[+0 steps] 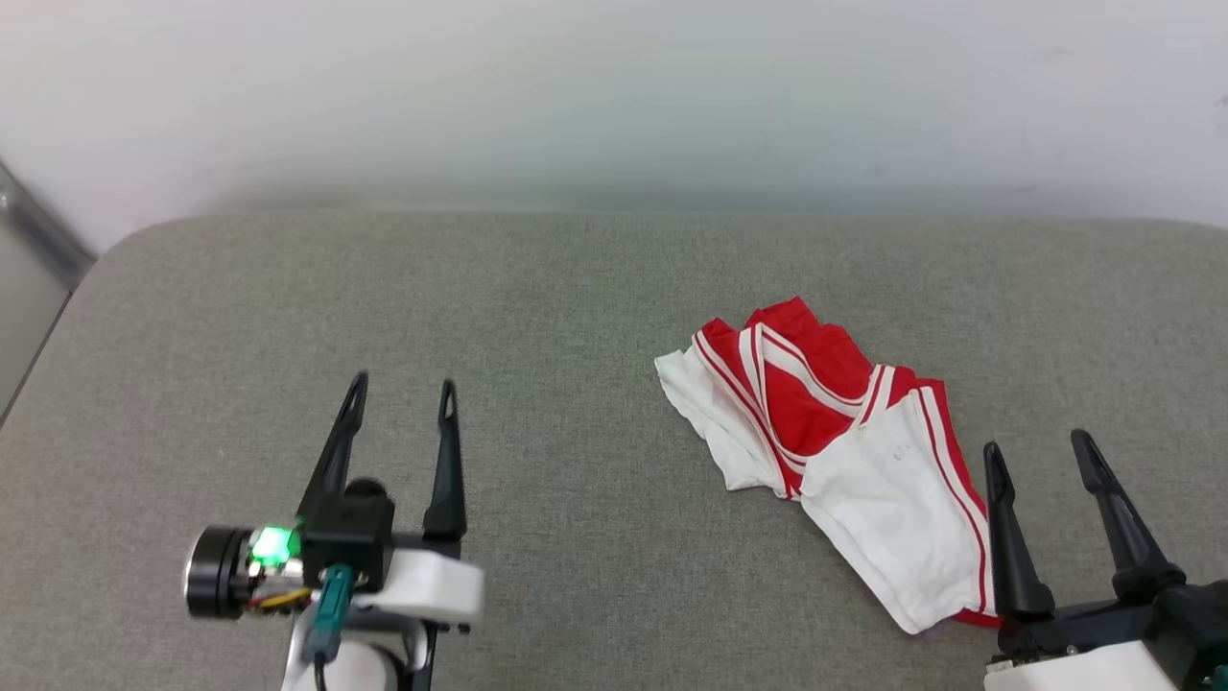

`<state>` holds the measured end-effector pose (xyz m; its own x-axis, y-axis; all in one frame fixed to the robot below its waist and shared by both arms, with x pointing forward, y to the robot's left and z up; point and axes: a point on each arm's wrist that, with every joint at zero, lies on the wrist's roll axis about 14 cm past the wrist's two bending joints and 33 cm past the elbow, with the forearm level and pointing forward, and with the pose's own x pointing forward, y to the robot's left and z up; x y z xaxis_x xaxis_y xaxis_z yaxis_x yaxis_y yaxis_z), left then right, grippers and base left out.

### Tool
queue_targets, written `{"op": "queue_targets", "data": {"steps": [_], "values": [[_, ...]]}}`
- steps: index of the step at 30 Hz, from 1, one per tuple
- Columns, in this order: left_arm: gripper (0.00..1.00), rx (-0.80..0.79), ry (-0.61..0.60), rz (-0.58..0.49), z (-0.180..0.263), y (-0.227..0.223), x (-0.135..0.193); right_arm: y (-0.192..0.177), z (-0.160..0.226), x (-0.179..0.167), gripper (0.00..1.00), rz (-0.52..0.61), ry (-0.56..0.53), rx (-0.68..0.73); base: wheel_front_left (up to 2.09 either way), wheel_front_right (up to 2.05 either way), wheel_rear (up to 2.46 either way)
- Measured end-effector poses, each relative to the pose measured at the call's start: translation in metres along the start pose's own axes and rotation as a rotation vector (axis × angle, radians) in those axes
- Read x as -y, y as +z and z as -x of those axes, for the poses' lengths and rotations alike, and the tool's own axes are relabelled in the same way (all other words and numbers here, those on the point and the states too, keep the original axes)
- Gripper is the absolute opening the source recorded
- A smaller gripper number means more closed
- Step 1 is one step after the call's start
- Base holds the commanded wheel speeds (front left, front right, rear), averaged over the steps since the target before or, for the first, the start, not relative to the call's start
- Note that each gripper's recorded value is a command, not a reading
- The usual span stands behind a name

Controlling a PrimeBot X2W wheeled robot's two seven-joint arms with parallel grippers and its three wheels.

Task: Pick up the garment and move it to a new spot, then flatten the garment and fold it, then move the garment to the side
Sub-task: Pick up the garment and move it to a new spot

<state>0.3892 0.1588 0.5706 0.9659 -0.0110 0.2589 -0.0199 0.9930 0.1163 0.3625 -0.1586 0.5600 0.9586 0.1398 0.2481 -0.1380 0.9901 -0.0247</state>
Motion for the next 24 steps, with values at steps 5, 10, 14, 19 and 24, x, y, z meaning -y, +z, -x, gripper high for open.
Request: {"op": "queue_targets", "data": {"steps": [5, 10, 14, 19, 24], "values": [[1.00, -0.030, 0.037, -0.011, 0.023, -0.008, -0.010, 0.002, 0.008, 0.000, 1.00, 0.002, -0.001, -0.003, 0.00, 0.00, 0.00], [1.00, -0.050, 0.049, -0.011, 0.037, -0.013, -0.012, 0.000, 0.014, 0.000, 1.00, 0.002, -0.004, -0.014, 0.00, 0.00, 0.00], [1.00, -0.070, 0.056, -0.008, 0.046, -0.019, -0.013, -0.005, 0.020, 0.001, 1.00, 0.002, -0.008, -0.034, 0.00, 0.00, 0.00], [1.00, -0.086, 0.061, -0.009, 0.052, -0.023, -0.015, -0.008, 0.025, 0.003, 1.00, 0.000, -0.017, -0.047, 0.00, 0.00, 0.00], [1.00, -0.093, 0.059, -0.007, 0.055, -0.025, -0.015, -0.011, 0.030, 0.004, 1.00, -0.003, -0.022, -0.058, 0.00, 0.00, 0.00]]}}
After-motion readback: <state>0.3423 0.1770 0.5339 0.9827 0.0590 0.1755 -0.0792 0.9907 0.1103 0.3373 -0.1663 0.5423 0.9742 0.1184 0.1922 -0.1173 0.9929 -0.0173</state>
